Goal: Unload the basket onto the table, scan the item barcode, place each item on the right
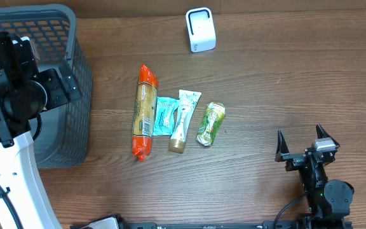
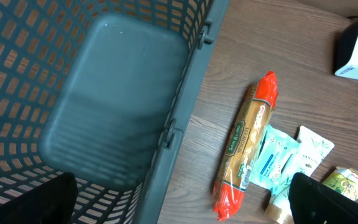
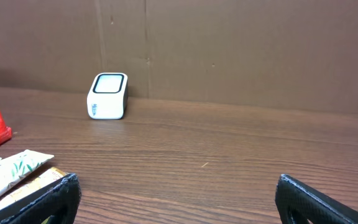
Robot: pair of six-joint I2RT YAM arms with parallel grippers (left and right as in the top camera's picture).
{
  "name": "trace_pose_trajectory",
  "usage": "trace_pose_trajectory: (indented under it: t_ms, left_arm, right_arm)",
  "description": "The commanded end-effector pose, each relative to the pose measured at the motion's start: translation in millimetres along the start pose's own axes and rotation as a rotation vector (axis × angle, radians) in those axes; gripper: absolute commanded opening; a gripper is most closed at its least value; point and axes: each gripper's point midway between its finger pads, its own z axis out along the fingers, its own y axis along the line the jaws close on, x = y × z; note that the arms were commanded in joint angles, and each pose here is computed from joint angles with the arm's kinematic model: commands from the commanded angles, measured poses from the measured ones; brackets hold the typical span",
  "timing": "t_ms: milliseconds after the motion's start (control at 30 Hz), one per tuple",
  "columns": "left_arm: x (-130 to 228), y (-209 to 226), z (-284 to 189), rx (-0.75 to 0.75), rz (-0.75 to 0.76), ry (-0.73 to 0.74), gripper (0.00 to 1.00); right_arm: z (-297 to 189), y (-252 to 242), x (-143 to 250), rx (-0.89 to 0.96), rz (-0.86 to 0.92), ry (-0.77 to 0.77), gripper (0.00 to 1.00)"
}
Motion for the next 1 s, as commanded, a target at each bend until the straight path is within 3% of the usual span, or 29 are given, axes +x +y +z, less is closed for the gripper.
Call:
trace_pose_trajectory:
  t_ms: [0, 533, 733, 967]
  left_arm:
    - [0.6, -1.5, 2.1, 0.010, -0.008, 0.006, 1.00]
    - [0.7, -1.5, 2.2, 0.010, -0.008, 0.007, 1.00]
    - [0.7, -1.5, 2.2, 0.010, -0.008, 0.007, 1.00]
    - [0.7, -1.5, 2.1, 0.010, -0.008, 0.007, 1.00]
  right_arm:
    - [0.3, -1.3, 2.6, 0.006, -0.001, 0.000, 1.00]
    - [0.3, 0.8, 1.1, -0.006, -0.001, -0.006, 1.00]
    - [-4.9, 38.1, -7.4, -0.227, 0.105, -0.020, 1.00]
    - [-22.1, 67.6, -55.6, -0.416, 0.228, -0.038, 1.00]
